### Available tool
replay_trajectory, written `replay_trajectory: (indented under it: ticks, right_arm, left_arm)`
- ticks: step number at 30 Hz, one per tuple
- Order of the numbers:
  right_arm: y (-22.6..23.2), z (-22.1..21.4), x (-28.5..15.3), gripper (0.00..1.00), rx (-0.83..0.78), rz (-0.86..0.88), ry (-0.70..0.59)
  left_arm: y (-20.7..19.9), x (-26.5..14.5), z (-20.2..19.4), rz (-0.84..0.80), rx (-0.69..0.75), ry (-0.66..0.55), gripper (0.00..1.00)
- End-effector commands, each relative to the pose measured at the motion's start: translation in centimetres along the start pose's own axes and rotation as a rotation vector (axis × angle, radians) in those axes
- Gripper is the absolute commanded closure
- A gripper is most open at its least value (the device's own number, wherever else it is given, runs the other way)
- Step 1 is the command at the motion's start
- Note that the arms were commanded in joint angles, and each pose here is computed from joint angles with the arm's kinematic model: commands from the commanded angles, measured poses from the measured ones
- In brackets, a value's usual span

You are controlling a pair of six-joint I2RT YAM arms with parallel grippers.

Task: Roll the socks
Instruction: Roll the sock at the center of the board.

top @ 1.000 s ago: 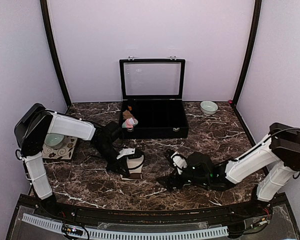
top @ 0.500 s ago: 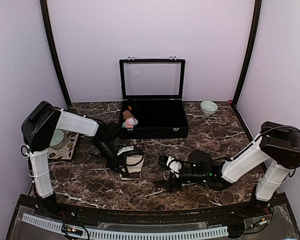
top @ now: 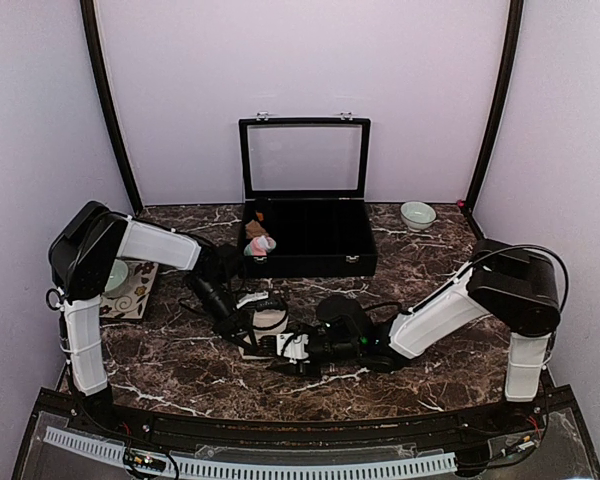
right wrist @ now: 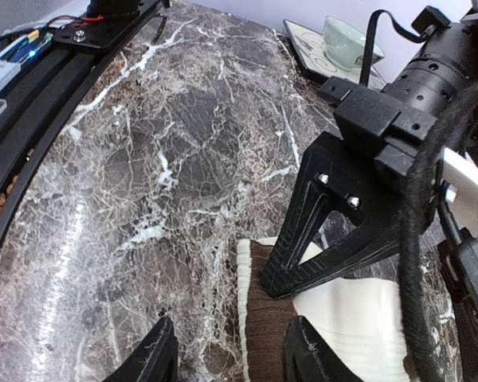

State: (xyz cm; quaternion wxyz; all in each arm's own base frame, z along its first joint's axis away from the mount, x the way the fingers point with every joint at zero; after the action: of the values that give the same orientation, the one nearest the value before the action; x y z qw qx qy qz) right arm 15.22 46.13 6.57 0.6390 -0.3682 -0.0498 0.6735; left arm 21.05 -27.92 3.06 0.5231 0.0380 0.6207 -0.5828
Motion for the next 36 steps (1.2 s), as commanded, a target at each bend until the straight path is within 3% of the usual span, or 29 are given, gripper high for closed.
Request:
replay_trajectory:
  ticks: [1, 7, 13, 19, 25, 29, 31, 36]
  right_arm:
    - [0.5, -1.0, 1.5, 0.55, -0.084, 0.024, 0.038]
    - [0.1, -2.6, 2.6, 0.61, -0.109, 0.008, 0.092]
    - [0.3, -4.2, 2.9, 0.73, -0.112, -0.001, 0.162]
    - [1.4, -6.3, 3.1, 0.74, -0.127, 0.032, 0.234]
    - [0.5, -5.6, 3.0, 0.70, -0.142, 0.013, 0.236]
    - [1.6, -6.8, 3.8, 0.77, -0.125, 0.084, 0.279]
    - [2.6, -7.4, 4.0, 0.84, -0.092, 0.141, 0.290]
    - [4.8, -9.1, 3.3, 0.93, -0.010, 0.218, 0.320]
  left_arm:
    - [4.1, 1.5, -5.7, 0.159, -0.122, 0.224, 1.00]
    - [4.3, 1.5, -6.0, 0.169, -0.115, 0.235, 1.00]
    - [4.1, 1.5, -6.4, 0.168, -0.100, 0.255, 0.99]
    - [4.0, 1.5, -6.7, 0.162, -0.087, 0.269, 0.97]
    - [4.2, 1.6, -7.2, 0.169, -0.085, 0.293, 0.97]
    - [4.1, 1.5, -7.3, 0.164, -0.086, 0.294, 0.96]
    - [3.8, 1.4, -7.0, 0.158, -0.082, 0.280, 0.91]
    - [2.9, 0.4, -5.6, 0.168, -0.048, 0.200, 0.66]
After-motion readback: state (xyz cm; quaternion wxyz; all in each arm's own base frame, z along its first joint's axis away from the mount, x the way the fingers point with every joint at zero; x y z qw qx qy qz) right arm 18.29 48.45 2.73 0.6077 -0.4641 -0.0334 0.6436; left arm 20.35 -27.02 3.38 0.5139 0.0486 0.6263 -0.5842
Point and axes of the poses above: each gripper's point midway between its finger pads, its own x axis out along the fingers, its own y axis along the line the jaws close on, z = x × y, the point moved 1 cm from there along -x, back along the fingers, and after that the axes turned 15 degrees about -x, right-handed, at the moved point
